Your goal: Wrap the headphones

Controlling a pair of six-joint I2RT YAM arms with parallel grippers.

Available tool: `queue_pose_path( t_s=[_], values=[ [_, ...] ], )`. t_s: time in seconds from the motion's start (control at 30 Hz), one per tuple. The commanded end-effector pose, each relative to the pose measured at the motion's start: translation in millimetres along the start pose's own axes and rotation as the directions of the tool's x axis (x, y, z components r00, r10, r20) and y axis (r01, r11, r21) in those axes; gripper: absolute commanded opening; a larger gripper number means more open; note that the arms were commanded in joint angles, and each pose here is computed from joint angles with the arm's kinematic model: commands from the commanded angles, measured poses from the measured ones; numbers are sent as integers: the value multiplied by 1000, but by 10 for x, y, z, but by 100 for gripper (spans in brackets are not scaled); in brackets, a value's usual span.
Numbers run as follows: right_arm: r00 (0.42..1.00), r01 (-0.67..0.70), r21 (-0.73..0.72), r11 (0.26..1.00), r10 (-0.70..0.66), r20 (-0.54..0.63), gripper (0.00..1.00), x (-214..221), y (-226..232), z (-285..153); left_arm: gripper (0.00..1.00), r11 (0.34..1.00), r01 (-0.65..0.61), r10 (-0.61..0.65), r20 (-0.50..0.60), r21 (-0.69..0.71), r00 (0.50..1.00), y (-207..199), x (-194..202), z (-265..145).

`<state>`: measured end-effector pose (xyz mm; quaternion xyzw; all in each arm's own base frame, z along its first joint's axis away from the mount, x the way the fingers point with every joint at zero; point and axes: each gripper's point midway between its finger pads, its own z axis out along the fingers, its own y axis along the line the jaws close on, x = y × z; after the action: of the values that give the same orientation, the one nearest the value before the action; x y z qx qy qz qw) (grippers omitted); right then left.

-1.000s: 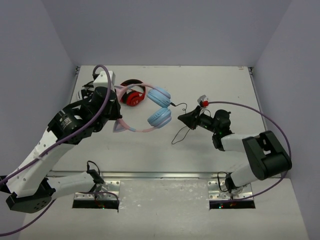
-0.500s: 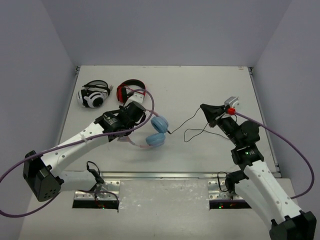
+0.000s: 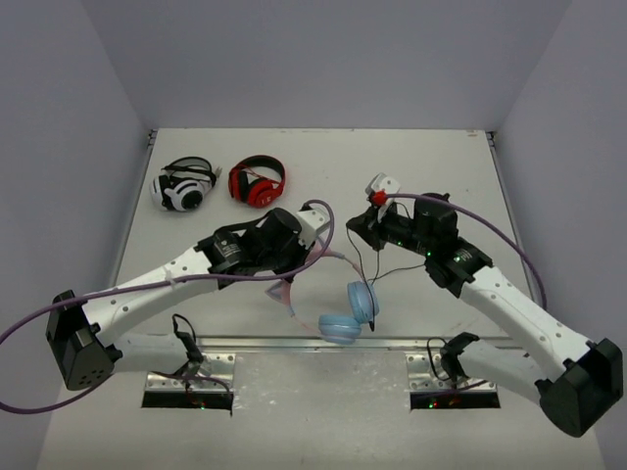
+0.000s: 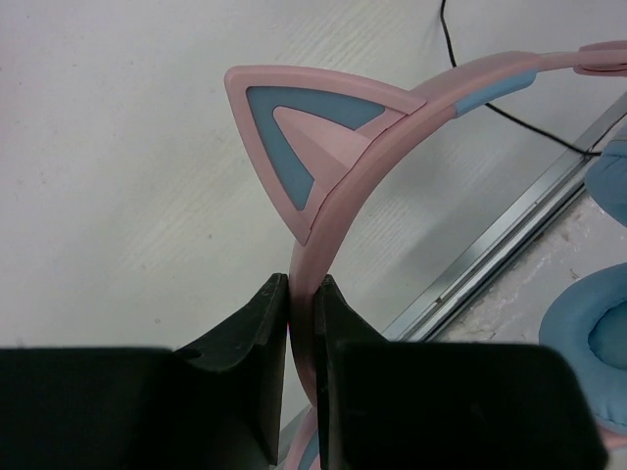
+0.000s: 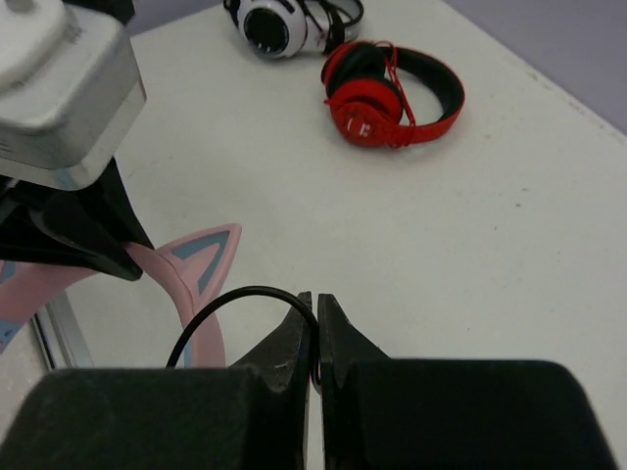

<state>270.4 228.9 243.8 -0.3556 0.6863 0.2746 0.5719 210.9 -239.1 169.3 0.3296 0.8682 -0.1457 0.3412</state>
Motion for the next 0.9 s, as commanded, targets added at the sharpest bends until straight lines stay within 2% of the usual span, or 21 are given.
queue_pose_path(
  t_s=[0.0, 0.2, 0.37, 0.6, 0.77, 0.87],
  values=[
    [997, 63, 57, 996, -61, -47, 1, -23, -67, 122, 0, 996, -7, -5, 151, 84, 989, -165, -462, -156],
    [991, -19, 121, 992, 35, -131, 1, 244, -149, 377, 0, 984, -36, -3, 222, 173, 975, -318, -607, -322],
    [975, -78, 178, 981, 112, -193, 1, 418, -204, 533, 0, 968, -74, -9, 323, 242, 946, -434, -765, -574],
    [965, -97, 216, 971, 145, -218, 1, 453, -209, 605, 0, 964, -84, -21, 386, 252, 922, -453, -924, -743],
    [975, -123, 145, 982, 146, -166, 1, 376, -80, 626, 0, 967, -66, -48, 425, 248, 904, -434, -996, -836],
    [978, -146, 62, 987, 153, -143, 1, 348, 65, 660, 0, 958, -62, -95, 514, 280, 853, -471, -1136, -1079]
  ],
)
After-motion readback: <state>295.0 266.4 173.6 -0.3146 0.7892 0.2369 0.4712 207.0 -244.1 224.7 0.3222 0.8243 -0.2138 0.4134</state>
